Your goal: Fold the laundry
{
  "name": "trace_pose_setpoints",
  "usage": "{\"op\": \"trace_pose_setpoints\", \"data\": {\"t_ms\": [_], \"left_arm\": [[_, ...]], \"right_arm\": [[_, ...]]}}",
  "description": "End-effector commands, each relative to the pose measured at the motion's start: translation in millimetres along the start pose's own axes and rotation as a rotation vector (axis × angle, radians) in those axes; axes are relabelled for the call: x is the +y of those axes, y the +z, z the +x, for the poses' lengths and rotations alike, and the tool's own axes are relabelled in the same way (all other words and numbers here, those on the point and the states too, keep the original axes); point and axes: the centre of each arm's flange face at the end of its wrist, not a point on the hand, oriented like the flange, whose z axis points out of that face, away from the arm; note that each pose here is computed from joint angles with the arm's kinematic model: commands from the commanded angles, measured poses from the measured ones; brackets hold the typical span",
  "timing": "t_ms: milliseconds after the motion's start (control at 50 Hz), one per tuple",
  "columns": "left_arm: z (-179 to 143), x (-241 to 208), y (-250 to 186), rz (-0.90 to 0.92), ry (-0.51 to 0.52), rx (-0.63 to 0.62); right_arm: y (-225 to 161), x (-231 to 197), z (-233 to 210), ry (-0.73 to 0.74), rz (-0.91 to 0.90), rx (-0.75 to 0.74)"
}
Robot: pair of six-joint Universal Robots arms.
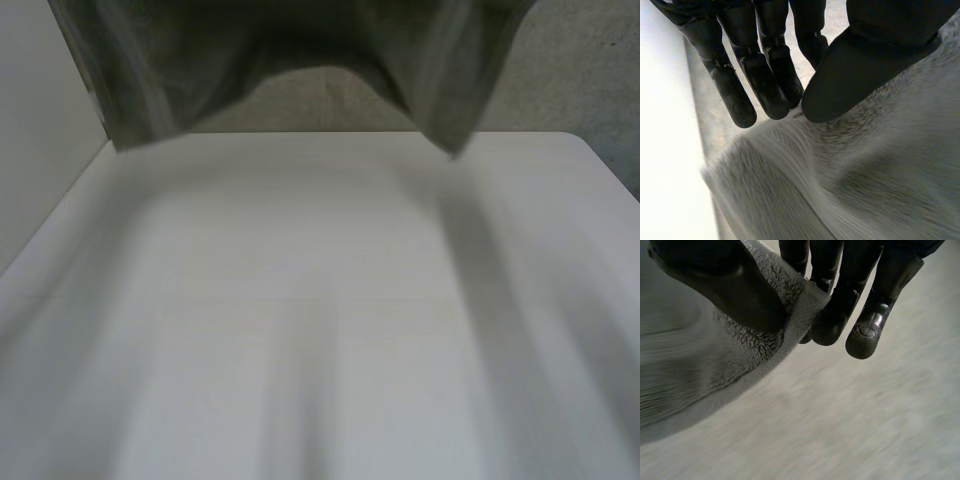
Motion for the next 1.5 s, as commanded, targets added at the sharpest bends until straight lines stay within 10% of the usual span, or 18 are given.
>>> {"op": "trace_pose_setpoints", "data": {"t_ms": [20, 380, 1500], "left_arm": [[10.7, 64.3, -61.7, -0.292, -0.009, 0.11], [23.2, 181.6, -277.0, -0.944, 0.19, 0.327], [8.3, 187.8, -273.9, -0.836, 0.34, 0.318]], "right_arm": [[-54.8, 58.2, -49.0, 0.025, -0.365, -0.3], [-193.1, 159.3, -141.8, 0.048, -0.716, -0.764], [-203.3, 188.2, -69.6, 0.134, -0.765, -0.441]]}}
